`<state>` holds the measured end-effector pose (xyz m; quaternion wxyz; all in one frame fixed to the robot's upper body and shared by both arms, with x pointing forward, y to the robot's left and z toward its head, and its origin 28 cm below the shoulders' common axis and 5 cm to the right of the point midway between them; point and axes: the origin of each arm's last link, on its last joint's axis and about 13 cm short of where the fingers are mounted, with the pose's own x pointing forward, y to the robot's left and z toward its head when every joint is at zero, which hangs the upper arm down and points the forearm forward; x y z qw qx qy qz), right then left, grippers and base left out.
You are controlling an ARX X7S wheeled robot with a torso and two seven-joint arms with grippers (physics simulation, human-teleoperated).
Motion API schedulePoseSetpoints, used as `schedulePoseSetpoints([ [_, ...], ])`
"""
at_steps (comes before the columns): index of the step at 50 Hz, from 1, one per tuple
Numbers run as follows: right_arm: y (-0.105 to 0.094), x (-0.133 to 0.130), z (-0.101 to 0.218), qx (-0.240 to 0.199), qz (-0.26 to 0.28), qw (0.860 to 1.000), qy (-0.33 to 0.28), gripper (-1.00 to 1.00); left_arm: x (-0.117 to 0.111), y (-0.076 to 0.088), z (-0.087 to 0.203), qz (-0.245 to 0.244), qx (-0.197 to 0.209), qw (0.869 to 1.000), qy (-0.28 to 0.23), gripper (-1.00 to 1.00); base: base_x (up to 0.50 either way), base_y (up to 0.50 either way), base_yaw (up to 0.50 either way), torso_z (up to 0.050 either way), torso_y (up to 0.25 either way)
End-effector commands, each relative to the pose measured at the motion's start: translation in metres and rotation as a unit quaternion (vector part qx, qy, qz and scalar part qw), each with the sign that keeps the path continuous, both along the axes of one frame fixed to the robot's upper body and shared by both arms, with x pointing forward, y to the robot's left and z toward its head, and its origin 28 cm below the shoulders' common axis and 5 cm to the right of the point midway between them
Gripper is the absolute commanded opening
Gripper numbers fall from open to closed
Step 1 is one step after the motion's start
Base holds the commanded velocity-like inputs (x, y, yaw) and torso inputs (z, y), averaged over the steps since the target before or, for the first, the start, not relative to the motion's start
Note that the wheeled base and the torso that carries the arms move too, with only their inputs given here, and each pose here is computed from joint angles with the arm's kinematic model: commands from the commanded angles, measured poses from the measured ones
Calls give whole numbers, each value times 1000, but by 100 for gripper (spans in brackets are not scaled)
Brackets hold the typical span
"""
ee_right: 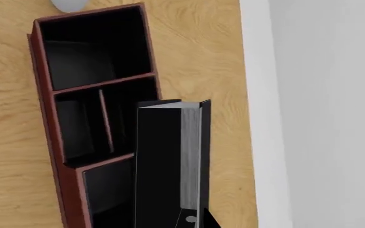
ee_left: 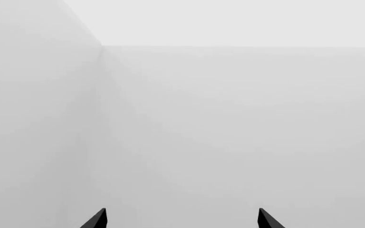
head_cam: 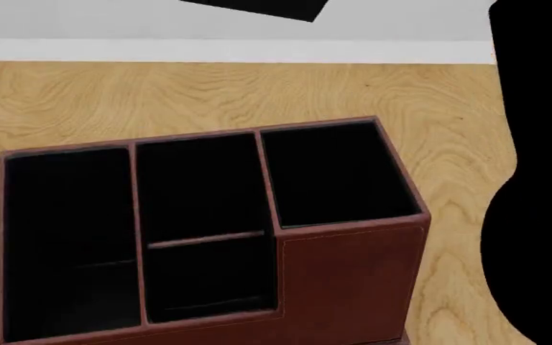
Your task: Pick up the book and place it in the right compartment of the caddy.
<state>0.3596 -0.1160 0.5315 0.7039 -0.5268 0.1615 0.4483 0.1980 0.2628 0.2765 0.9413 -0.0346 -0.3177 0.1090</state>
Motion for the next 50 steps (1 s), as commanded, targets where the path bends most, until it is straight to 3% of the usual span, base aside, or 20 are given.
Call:
schedulePoseSetpoints([
  [1,-18,-7,6,-33,-67,997,34,-100,-3,1,-1,-1,-3,1000,-4,100,0,0,0,0,0],
  [6,-23,0,-5,-57,-91,992,61,-100,-2,-1,-3,0,0,1000,-2,100,0,0,0,0,2],
  [15,-35,12,-27,-57,-121,988,78,-100,-2,-1,-3,1,0,1000,0,100,0,0,0,2,1],
  [28,-28,35,-67,-56,-106,987,110,-100,0,-1,-3,5,5,1000,4,100,0,0,0,0,1],
  [50,-22,51,-102,-55,-79,987,126,-100,-1,-1,-1,8,8,1000,5,100,0,0,0,0,1],
])
